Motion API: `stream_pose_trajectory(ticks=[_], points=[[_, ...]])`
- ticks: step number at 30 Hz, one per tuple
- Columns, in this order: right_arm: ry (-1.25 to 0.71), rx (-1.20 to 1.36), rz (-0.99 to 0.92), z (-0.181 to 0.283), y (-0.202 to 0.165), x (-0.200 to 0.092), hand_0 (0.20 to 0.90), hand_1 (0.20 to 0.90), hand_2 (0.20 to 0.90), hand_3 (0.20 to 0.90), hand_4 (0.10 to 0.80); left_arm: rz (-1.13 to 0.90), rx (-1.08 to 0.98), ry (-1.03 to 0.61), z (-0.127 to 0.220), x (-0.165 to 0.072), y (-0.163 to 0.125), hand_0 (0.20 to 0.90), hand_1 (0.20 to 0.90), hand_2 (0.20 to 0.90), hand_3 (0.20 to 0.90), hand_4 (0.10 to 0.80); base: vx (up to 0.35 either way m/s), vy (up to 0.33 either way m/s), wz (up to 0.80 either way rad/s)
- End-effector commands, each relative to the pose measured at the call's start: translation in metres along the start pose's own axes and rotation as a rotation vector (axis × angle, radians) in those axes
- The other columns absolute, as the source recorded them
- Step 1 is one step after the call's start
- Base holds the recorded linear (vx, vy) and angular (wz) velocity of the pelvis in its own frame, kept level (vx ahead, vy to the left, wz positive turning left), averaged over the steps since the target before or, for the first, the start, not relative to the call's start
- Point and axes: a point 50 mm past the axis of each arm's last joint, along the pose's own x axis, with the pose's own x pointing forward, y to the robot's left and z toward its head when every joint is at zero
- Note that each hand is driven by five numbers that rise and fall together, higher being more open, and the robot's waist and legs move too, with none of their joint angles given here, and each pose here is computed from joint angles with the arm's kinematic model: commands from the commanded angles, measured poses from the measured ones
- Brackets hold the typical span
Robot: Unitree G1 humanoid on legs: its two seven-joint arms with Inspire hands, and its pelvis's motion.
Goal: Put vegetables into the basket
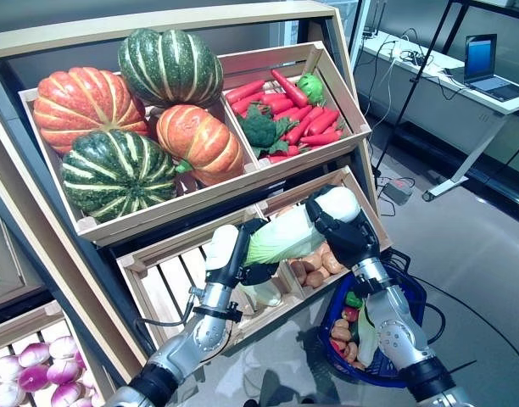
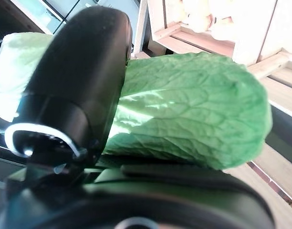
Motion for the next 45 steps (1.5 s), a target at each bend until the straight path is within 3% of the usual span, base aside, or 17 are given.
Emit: stream_pose_trajectory(ticks=[1, 5, 11, 26, 37, 45], points=[[-0.192, 0.045, 0.059, 0.027, 0.017, 0.028, 0.300, 0.300, 0.300, 0.300, 0.400, 0.065, -0.199, -0.367, 0.077, 0.053, 0.001, 0.900, 0.900, 0.900, 0.900, 0.800, 0.000, 0.000, 0.00], [-0.212, 0.012, 0.032, 0.032, 0.013, 0.026, 0.300, 0.300, 0.300, 0.300, 0.400, 0.064, -0.202, -0.306, 0.068, 0.050, 0.001, 0.900, 0.900, 0.900, 0.900, 0.800, 0.000, 0.000, 0.00], [-0.240, -0.047, -0.052, 0.041, -0.007, 0.014, 0.300, 0.300, 0.300, 0.300, 0.400, 0.099, -0.297, -0.042, 0.029, 0.039, 0.002, 0.900, 0.900, 0.900, 0.900, 0.800, 0.000, 0.000, 0.00], [-0.326, -0.197, -0.294, 0.072, -0.056, -0.022, 0.300, 0.300, 0.300, 0.300, 0.400, 0.067, -0.130, 0.339, -0.043, -0.011, -0.003, 0.900, 0.900, 0.900, 0.900, 0.800, 0.004, -0.006, -0.06], [-0.425, -0.269, -0.484, 0.099, -0.084, -0.052, 0.300, 0.300, 0.300, 0.300, 0.400, 0.055, -0.035, 0.459, -0.070, -0.046, 0.007, 0.900, 0.900, 0.900, 0.900, 0.800, 0.028, -0.025, -0.05], [-0.349, -0.566, -0.568, 0.110, -0.089, -0.051, 0.300, 0.300, 0.300, 0.300, 0.400, 0.125, -0.015, 0.440, -0.071, -0.037, 0.023, 0.900, 0.900, 0.900, 0.900, 0.800, 0.023, -0.046, -0.02]])
